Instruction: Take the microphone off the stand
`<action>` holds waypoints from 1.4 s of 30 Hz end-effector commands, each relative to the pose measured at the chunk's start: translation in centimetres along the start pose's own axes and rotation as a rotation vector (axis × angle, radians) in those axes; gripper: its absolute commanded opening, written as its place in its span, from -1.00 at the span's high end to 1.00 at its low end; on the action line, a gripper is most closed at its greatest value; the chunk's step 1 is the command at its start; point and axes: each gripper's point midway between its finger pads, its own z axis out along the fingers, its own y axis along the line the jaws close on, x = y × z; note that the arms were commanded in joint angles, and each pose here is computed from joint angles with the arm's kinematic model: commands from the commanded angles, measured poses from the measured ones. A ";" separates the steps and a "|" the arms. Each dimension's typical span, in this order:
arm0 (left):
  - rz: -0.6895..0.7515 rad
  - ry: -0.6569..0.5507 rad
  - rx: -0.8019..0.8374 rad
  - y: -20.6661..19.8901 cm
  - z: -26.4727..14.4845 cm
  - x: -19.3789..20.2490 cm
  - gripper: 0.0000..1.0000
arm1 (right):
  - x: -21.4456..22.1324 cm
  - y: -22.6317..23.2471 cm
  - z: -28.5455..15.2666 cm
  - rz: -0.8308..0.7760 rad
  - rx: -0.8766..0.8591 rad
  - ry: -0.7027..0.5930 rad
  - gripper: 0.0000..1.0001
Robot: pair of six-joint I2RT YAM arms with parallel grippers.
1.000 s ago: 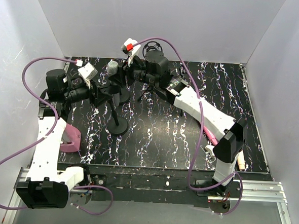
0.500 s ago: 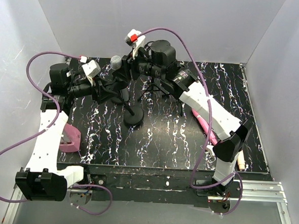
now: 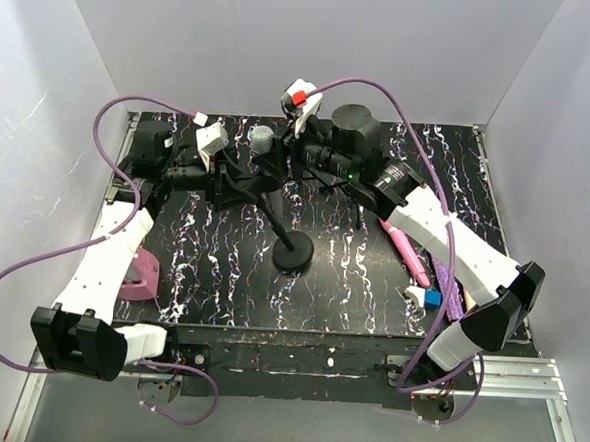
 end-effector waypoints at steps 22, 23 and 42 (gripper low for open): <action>0.019 0.047 0.159 -0.2 2.8 -1.3 1.00 | -3.1 2.1 -4.1 -0.011 -0.368 -0.133 -0.39; 0.020 0.049 0.164 -0.3 3.0 -1.3 1.00 | -3.0 2.0 -3.8 -0.004 -0.368 -0.129 -0.41; 0.072 0.069 0.123 -0.4 2.9 -2.2 1.00 | -0.1 -0.9 -7.3 -0.011 -0.216 -0.011 -0.39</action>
